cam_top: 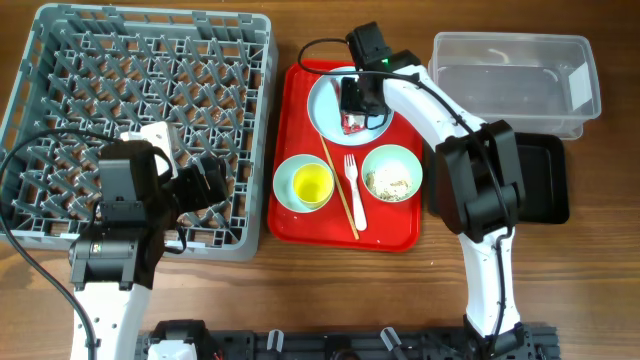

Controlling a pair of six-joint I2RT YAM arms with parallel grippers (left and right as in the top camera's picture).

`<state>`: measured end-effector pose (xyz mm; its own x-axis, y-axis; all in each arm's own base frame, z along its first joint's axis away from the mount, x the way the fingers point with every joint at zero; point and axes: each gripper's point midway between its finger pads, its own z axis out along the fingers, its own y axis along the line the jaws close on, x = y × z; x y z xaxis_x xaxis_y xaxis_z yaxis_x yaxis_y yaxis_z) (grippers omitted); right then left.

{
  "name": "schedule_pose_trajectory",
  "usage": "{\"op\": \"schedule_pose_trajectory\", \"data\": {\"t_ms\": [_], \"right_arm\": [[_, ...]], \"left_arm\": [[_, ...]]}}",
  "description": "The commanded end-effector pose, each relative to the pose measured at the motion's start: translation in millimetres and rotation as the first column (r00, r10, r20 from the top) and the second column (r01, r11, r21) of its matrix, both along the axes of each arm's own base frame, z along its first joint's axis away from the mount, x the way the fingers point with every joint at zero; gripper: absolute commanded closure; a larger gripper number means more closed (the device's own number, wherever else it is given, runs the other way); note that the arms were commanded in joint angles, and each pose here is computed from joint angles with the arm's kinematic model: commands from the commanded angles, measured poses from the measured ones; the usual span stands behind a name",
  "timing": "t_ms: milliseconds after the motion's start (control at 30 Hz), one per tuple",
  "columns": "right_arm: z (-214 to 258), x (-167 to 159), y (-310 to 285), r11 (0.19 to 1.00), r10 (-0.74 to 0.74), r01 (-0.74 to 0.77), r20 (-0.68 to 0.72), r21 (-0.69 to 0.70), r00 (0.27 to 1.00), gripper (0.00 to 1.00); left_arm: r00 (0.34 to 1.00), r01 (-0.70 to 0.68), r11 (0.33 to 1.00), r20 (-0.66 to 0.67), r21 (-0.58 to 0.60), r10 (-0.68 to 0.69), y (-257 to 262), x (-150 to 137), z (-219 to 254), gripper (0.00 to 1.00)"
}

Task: Sort waste into correct bins and load items into the dishwasher rack
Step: 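Carry the tissue with the right gripper into the clear bin, then return the right gripper to the plate and grasp the red wrapper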

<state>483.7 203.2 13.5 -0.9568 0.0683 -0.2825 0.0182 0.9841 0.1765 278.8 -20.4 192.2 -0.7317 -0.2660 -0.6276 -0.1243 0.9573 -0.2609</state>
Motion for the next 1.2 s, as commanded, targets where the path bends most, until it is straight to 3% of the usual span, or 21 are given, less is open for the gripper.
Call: {"op": "schedule_pose_trajectory", "data": {"t_ms": [0, 333, 500, 633, 667, 700, 733, 900, 1033, 1167], "right_arm": [[41.1, 8.1, -16.0, 0.999, -0.043, 0.044, 0.067, -0.018, 0.997, 0.96], [176.8, 6.1, -100.2, 0.981, -0.14, 0.174, 0.296, -0.091, 0.945, 0.91], [203.4, -0.9, -172.7, 0.935, -0.285, 0.336, 0.326, -0.111, 0.901, 0.84], [189.5, -6.4, -210.2, 0.915, -0.356, 0.391, 0.261, -0.098, 0.897, 0.64], [189.2, -4.9, -213.4, 0.916, -0.364, 0.394, 0.257, -0.075, 0.895, 0.48], [192.3, 0.9, -213.2, 0.924, -0.364, 0.383, 0.263, -0.02, 0.893, 0.15], [197.1, 4.6, -206.9, 0.934, -0.35, 0.356, 0.27, 0.03, 0.897, 0.11], [221.6, 15.4, -135.6, 0.965, -0.123, 0.037, 0.326, 0.259, 0.937, 0.1], [211.9, 6.3, -92.1, 0.972, 0.092, -0.162, 0.354, 0.173, 0.931, 0.1], [178.6, -8.0, -54.3, 0.921, 0.366, -0.389, 0.333, 0.001, 0.869, 0.07]], "left_arm": [[1.0, -0.015, 1.0, 0.02, -0.003, 0.015, 2.0, 3.5, 8.6, 0.0], [1.0, -0.015, 1.0, 0.02, -0.003, 0.015, 2.0, 3.5, 8.6, 0.0], [1.0, -0.015, 1.0, 0.02, -0.003, 0.015, 2.0, 3.5, 8.6, 0.0], [1.0, -0.015, 1.0, 0.02, -0.003, 0.015, 2.0, 3.4, 8.6, 0.0], [1.0, -0.015, 1.0, 0.021, -0.003, 0.015, 2.0, 3.5, 8.7, 0.0], [1.0, -0.015, 1.0, 0.02, -0.003, 0.015, 2.0, 3.4, 8.6, 0.0], [1.0, -0.015, 1.0, 0.02, -0.003, 0.015, 2.0, 3.4, 8.6, 0.0], [1.0, -0.015, 1.0, 0.021, -0.003, 0.015, 2.0, 3.5, 8.7, 0.0], [1.0, -0.015, 1.0, 0.02, -0.003, 0.015, 2.0, 3.5, 8.5, 0.0], [1.0, -0.015, 1.0, 0.02, -0.003, 0.015, 2.0, 3.5, 8.6, 0.0]]}}
